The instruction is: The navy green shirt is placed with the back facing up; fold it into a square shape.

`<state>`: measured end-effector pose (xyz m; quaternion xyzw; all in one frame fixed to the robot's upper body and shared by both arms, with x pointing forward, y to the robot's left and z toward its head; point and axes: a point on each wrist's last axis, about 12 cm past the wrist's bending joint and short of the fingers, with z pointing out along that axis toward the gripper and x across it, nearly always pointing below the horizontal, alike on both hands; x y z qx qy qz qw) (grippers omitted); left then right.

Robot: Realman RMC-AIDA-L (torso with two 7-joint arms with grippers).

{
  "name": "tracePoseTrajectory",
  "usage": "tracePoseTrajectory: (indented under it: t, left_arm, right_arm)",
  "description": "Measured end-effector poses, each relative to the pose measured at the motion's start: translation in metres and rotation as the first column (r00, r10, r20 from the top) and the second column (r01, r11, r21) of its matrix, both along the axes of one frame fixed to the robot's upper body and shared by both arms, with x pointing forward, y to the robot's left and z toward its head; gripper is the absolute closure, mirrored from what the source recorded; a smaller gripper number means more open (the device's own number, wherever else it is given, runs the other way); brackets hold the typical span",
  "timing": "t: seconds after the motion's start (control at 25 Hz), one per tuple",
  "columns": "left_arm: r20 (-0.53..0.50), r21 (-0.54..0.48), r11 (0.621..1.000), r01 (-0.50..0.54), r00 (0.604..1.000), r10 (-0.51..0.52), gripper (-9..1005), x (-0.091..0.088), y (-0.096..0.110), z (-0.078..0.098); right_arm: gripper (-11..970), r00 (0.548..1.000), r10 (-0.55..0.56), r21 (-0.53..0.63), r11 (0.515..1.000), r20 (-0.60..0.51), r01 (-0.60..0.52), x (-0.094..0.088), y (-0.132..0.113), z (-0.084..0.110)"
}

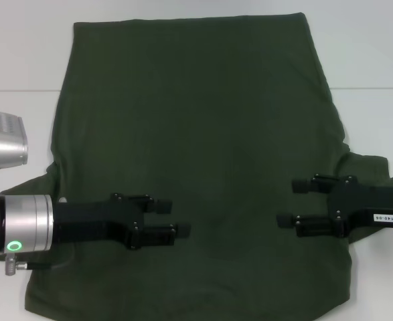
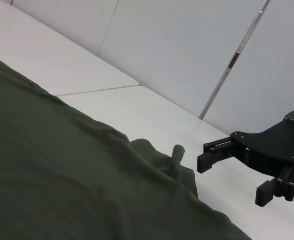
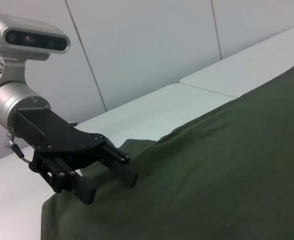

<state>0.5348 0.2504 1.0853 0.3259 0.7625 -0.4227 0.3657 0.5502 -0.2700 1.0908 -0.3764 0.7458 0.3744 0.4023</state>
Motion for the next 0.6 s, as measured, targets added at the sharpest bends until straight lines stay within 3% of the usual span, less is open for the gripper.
tracePoseTrajectory:
  t: [0.6]
  left_arm:
    - [0.003, -0.008, 1.000, -0.013, 1.000, 0.013, 273, 0.0006, 0.0027, 0.0017]
  right_arm:
    - [14, 1.000, -0.020, 0.009, 1.000, -0.009, 0.020, 0.0006, -0.0030, 0.0010]
